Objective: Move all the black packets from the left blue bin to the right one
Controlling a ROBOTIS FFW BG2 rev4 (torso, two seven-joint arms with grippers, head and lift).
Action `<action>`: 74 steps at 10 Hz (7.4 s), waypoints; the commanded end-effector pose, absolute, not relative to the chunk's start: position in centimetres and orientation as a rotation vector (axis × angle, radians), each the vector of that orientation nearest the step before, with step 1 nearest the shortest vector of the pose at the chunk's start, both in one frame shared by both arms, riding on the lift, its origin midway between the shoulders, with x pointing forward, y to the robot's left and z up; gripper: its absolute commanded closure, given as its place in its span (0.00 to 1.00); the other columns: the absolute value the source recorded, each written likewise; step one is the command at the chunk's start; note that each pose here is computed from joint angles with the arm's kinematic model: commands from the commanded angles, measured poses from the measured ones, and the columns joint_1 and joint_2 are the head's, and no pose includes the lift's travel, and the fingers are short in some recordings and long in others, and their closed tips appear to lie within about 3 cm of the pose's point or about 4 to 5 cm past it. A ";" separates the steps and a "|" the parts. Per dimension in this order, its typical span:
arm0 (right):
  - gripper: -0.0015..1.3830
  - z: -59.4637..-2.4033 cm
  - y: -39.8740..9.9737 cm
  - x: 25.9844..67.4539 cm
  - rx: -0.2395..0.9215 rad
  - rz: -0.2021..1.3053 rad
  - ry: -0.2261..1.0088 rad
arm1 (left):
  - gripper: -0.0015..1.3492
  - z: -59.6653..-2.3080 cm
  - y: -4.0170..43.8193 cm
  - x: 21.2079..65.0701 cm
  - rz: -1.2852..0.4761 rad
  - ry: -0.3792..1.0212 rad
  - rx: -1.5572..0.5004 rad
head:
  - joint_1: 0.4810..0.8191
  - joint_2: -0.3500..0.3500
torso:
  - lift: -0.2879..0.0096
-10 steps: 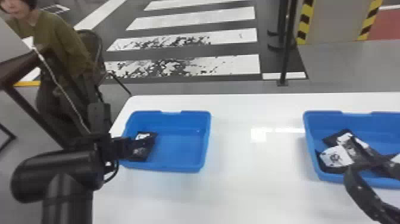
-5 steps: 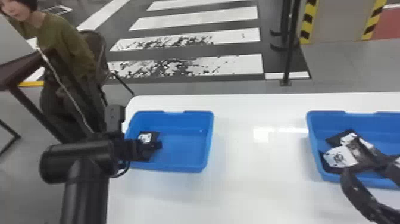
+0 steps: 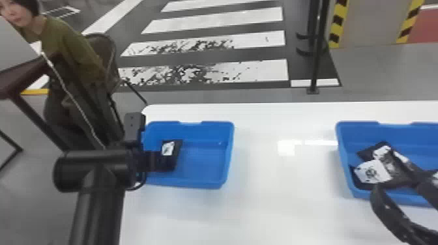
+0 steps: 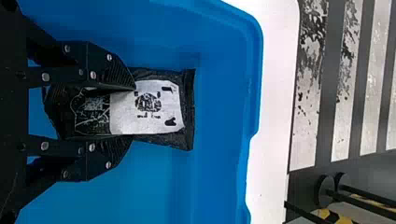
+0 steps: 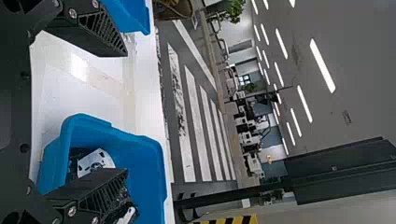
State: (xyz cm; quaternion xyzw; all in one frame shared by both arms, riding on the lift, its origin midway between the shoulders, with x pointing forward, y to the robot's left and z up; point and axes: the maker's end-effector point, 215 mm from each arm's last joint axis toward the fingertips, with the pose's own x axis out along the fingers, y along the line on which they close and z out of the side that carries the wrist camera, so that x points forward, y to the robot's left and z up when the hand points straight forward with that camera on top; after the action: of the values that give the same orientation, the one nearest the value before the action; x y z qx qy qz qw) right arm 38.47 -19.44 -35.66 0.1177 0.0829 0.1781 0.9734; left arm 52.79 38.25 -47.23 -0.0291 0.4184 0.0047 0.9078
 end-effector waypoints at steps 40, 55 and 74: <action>0.08 -35.6 -31.3 48.7 -0.014 0.162 0.077 | 0.10 -24.1 17.6 36.1 -0.483 0.152 -0.156 | 0.63 0.21 | 0.50; 0.08 -27.9 -28.6 33.4 -0.019 0.126 0.002 | 0.10 -26.0 28.3 33.4 -0.246 0.109 0.117 | 0.63 0.50 | 0.50; 0.08 -28.7 -28.7 33.4 0.017 0.128 0.010 | 0.10 -27.1 27.1 33.7 -0.266 0.128 0.045 | 0.63 0.46 | 0.50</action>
State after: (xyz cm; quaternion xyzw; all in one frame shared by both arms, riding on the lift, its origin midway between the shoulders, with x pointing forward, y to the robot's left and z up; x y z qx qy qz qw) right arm 33.40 -28.67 -28.70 0.0077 0.0048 0.0648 0.9979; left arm 33.76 27.08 -27.00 0.0241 0.0634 -0.1336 0.9887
